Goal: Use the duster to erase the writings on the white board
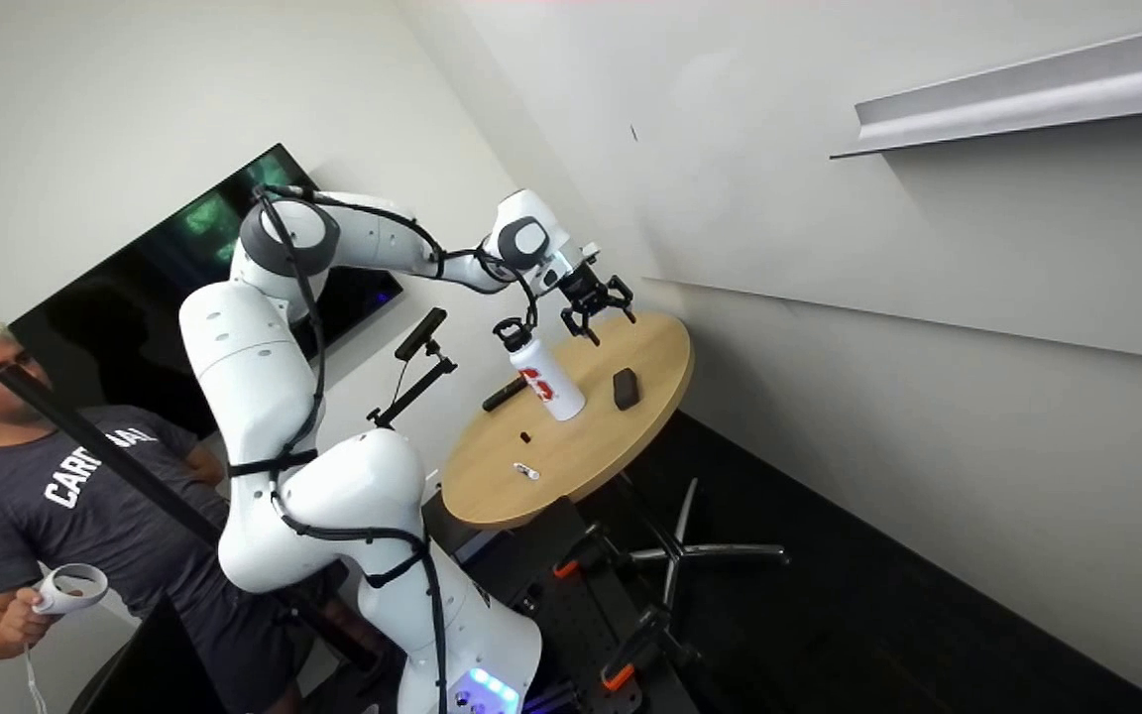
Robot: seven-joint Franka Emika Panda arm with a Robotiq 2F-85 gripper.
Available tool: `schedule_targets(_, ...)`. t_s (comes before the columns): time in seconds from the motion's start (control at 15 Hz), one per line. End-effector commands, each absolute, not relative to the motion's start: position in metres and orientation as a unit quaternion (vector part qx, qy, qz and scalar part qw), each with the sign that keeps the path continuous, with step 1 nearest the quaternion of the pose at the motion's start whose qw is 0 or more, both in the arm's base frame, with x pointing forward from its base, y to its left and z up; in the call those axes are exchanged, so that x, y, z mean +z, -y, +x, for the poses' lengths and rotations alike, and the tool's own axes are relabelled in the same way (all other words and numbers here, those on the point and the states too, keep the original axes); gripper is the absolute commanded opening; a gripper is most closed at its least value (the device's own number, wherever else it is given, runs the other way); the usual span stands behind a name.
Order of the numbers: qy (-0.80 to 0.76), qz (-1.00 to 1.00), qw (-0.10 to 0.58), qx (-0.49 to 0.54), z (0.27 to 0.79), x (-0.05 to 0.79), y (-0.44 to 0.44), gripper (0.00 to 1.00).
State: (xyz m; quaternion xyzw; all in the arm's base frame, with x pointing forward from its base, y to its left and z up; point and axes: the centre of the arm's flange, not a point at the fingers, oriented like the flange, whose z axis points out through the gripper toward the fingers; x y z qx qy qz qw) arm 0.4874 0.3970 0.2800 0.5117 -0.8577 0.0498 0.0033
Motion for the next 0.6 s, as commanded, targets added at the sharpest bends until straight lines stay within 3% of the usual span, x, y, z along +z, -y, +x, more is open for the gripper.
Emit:
schedule_targets(0.0,0.867,0.493,0.011,0.077,0.458,0.331,-0.377,1.00)
schedule_targets(0.33,0.868,0.488,-0.008,0.094,0.439,0.376,-0.365,1.00)
schedule_targets(0.4,0.864,0.492,-0.008,0.107,0.470,0.358,-0.372,1.00)
schedule_targets(0.53,0.861,0.496,-0.013,0.109,0.461,0.366,-0.375,1.00)
